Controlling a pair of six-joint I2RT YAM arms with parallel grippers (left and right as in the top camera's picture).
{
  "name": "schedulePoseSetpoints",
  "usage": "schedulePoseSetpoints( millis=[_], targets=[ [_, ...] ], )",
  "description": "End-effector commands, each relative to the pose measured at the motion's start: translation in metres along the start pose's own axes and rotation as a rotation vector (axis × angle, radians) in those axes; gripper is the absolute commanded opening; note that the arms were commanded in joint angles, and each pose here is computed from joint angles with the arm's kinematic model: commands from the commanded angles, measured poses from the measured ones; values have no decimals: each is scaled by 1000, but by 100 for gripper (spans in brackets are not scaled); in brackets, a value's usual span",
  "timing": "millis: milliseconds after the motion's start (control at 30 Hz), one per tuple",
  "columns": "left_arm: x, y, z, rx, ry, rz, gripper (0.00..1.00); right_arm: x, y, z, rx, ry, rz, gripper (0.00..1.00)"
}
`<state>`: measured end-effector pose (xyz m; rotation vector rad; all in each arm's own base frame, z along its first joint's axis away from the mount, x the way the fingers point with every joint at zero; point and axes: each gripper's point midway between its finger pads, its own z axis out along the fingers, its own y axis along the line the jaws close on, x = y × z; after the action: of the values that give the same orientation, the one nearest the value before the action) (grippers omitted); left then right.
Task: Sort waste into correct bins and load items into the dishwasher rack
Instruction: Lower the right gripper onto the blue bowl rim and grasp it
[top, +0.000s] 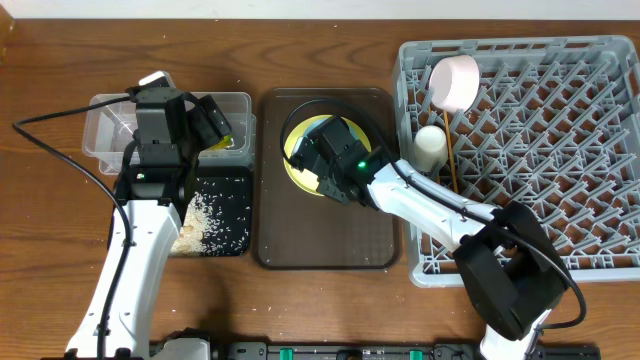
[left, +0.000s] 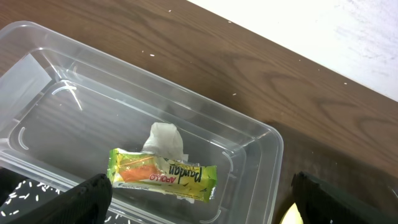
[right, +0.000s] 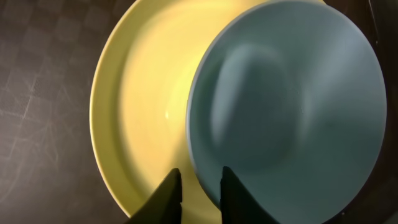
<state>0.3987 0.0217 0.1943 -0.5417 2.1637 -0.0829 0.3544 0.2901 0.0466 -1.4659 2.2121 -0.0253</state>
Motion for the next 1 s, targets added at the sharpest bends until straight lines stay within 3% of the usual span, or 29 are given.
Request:
schedulePoseSetpoints(
  millis=[0,133,300,967],
  targets=[
    [-9,-1,-4,-4,-24,5,95,4,-4,4,0,11,-1,17],
    [-9,-1,-4,-4,-24,5,95,4,-4,4,0,11,-4,17],
    [-9,-1,-4,-4,-24,5,95,4,-4,4,-1,11,-4,9],
    [-9,-1,-4,-4,-24,5,95,12,-1,4,-16,43,-4,1]
  ],
)
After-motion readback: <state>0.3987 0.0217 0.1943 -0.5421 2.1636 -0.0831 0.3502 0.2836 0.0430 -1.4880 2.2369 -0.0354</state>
